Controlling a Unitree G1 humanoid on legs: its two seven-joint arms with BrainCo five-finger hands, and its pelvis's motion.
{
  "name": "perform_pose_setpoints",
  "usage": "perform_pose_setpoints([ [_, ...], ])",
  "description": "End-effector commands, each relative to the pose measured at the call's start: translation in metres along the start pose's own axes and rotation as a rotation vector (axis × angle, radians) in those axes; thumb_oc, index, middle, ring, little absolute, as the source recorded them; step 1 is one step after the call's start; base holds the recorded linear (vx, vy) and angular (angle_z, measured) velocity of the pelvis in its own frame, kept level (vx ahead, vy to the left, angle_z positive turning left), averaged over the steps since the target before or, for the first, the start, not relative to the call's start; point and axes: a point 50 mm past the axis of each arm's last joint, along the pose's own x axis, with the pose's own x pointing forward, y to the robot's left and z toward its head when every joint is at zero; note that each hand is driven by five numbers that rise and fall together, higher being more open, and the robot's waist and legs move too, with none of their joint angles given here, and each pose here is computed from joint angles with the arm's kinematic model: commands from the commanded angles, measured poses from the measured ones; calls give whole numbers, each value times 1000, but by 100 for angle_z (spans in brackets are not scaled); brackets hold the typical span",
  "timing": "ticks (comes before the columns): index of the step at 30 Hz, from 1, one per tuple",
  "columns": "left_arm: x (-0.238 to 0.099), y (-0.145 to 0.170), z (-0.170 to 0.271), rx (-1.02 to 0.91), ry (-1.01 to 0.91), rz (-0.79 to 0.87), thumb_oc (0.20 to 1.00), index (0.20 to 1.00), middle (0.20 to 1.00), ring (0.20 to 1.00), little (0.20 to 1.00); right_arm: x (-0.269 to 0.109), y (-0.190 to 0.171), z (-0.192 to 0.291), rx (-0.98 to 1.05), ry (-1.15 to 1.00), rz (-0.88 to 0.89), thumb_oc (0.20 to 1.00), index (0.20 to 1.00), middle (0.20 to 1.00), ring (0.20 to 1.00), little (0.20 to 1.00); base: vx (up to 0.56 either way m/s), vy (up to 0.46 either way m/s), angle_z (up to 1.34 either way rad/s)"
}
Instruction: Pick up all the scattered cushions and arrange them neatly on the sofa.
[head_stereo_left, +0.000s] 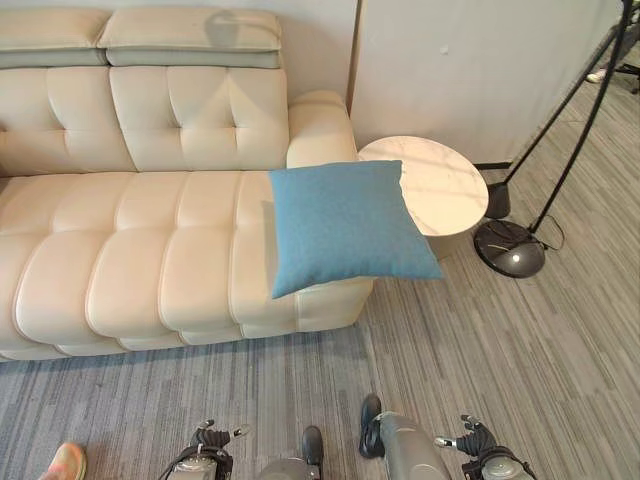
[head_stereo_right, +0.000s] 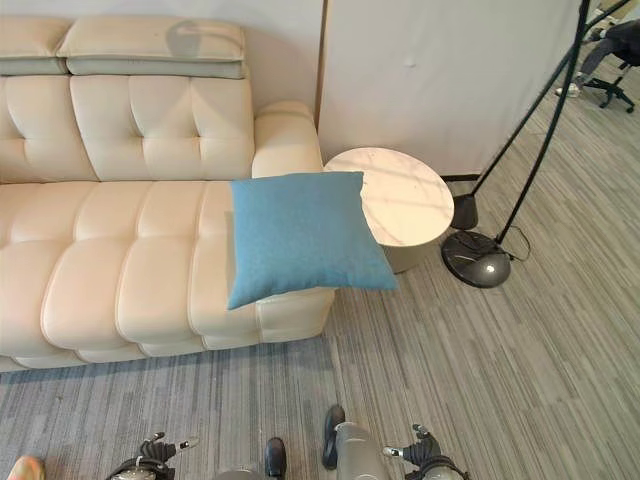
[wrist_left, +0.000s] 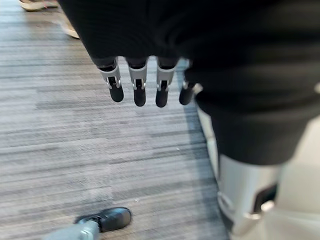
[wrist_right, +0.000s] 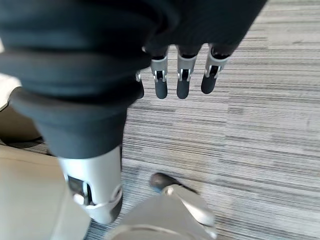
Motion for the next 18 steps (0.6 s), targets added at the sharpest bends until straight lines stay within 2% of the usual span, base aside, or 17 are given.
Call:
perform_pose_setpoints([
  [1,0,6,5,-19,-34,20,1000,1000,1000,1000,1000,1,-16,-1,25,9,-54,1000,1000,1000,1000,1000,402,-152,9],
  [10,-4,-11,-5,-35,-8,-30,1000,1000,1000,1000,1000,0,-26,-11,7,31,-69,1000,1000,1000,1000,1000,376,-193,23],
  [18,-6,-22,3,-61,-37,-69,1000,1000,1000,1000,1000,2,-39,-3,2,11,-103,1000,1000,1000,1000,1000,148,-148,9],
])
